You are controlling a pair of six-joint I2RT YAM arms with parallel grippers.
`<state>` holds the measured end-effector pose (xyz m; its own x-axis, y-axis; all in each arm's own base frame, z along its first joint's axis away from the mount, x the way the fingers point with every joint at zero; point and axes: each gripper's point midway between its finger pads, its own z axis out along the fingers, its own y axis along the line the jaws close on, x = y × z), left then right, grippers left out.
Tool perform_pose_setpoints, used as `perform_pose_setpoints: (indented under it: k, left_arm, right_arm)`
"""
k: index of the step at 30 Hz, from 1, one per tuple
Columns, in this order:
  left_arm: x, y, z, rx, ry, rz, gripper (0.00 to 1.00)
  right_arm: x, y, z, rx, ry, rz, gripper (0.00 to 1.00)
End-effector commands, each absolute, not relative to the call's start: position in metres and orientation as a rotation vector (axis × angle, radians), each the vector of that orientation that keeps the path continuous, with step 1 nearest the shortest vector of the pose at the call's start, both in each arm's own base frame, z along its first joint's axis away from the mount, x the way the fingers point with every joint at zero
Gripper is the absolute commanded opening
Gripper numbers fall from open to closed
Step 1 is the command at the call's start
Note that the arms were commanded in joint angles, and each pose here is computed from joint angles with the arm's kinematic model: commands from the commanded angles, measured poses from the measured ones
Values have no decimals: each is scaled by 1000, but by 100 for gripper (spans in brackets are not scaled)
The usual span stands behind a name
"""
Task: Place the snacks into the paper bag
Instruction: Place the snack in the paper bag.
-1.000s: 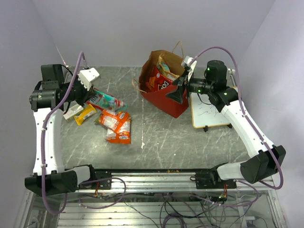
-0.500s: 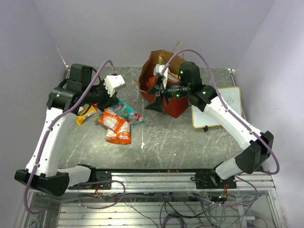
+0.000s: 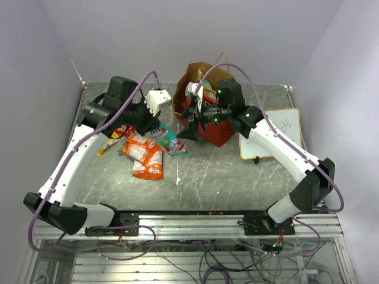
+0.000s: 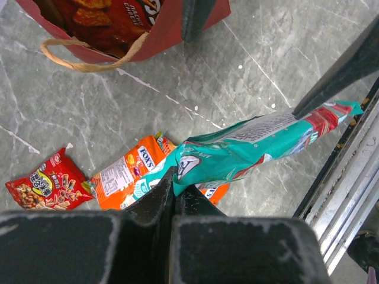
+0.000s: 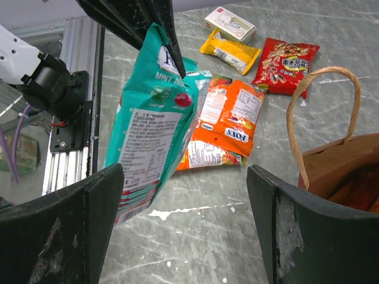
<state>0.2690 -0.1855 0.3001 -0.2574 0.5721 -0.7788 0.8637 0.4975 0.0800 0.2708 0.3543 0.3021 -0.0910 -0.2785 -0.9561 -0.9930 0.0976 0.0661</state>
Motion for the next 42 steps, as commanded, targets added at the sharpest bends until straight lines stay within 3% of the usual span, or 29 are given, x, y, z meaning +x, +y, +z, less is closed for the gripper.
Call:
perform_pose_setpoints:
  k: [1,27,36,40,42]
  left_arm:
    - [281,-192,327,1102,1894,-453,7]
    - [288,-195,334,1039,1892,-425,7]
    - [286,-201,341,996,1881,-474,7]
    - [286,-201,342,980,1882,-488,7]
    - [285,-201,343,975,1878,-495,7]
  right_arm:
    - [267,356,315,-1306,1480,1059,84]
    - [268,355,299,-1224,1564,1051,78]
    - [268,359,272,-1227,1610,1056,65]
    - [268,359,272,-1239,1598,1047,56]
    - [267,358,275,-1256,1581,1038,46]
